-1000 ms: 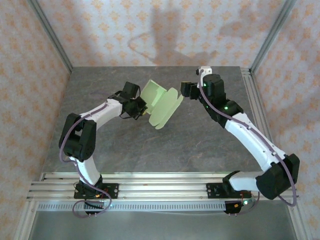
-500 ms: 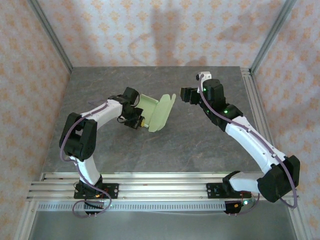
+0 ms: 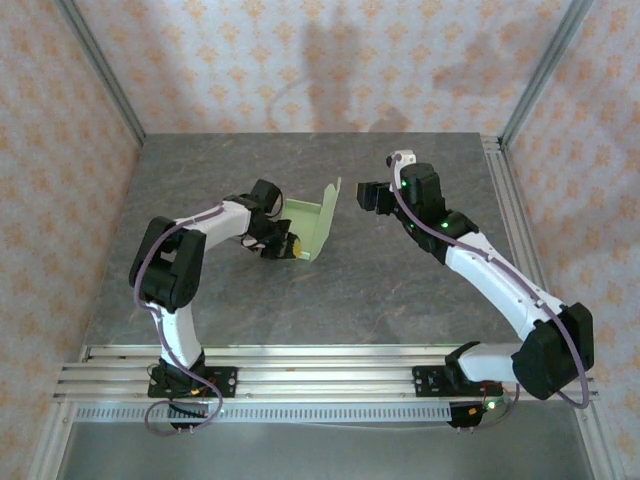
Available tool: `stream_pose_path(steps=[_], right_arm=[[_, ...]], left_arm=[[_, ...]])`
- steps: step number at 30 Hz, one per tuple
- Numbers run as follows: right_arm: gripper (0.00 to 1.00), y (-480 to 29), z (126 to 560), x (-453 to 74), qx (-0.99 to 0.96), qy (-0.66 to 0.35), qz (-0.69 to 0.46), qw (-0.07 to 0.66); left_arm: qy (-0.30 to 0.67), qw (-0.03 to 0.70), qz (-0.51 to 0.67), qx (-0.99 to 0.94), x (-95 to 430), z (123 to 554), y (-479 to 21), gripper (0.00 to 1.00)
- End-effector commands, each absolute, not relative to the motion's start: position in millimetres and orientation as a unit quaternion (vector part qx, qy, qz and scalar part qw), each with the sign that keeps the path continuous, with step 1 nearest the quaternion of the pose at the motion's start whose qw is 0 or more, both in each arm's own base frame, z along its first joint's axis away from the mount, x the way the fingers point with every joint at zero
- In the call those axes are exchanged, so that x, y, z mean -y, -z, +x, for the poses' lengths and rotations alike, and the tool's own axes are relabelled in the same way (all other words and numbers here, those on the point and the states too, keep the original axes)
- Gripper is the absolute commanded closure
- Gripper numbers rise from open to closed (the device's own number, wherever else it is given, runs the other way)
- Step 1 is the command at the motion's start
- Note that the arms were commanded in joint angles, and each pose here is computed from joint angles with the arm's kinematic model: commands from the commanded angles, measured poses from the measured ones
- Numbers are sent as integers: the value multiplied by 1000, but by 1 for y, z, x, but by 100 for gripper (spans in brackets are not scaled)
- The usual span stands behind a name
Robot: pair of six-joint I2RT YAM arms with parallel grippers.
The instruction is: Fold the paper box
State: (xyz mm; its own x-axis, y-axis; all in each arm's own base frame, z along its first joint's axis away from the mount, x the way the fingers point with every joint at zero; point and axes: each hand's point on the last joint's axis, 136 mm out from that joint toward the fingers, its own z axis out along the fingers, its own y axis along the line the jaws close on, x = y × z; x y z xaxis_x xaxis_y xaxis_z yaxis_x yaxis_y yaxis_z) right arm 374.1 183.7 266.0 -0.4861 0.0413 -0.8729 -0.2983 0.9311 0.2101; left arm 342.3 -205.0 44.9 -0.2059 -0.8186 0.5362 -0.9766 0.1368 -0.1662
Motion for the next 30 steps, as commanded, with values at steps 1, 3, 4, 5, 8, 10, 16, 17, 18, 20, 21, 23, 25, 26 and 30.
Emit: stream_pose_path(steps=[1,3,4,5,8,10,16,17,18,20,21,23,25,26,30], right_arm=[[22,-275,378,-184,-835,-178,-71,515],[22,-277,378,-184,-835,-178,-70,516],[22,-277,378,-184,-835,-179,-69,516],[22,-279,378,-184,-834,-180,-68,517],[22,-280,378,-185,-833,-183,-67,517],[22,-280,378,-185,-834,-183,-67,516],[22,-279,377,-183,-838,-176,-70,512],[22,-279,377,-183,-838,-176,-71,512],[22,-279,377,-183,-839,-175,-70,511],[22,-280,376,-183,-840,-175,-71,508],[22,-283,375,-182,-840,-176,-69,509],[22,-286,373,-182,-838,-179,-68,510],[22,-290,370,-180,-837,-178,-69,512],[22,-290,368,-178,-838,-176,-70,513],[21,-289,365,-168,-842,-147,-72,514]], left_arm=[[-237,173,624,724,204,338,-37,74],[-241,166,628,721,201,336,-41,53],[-243,164,629,720,200,335,-42,45],[-244,161,629,720,198,334,-43,39],[-242,155,629,722,193,328,-46,20],[-234,142,620,735,188,324,-51,6],[-208,75,550,805,168,323,-86,0],[-204,66,538,815,165,324,-90,0],[-205,55,519,828,163,326,-95,0],[-201,33,479,854,157,334,-101,0],[-184,23,458,869,149,336,-104,0],[-160,2,425,891,136,341,-108,0],[-142,-19,393,908,125,349,-115,0],[-140,-26,371,918,123,354,-118,0],[-202,-42,318,925,128,383,-121,0]])
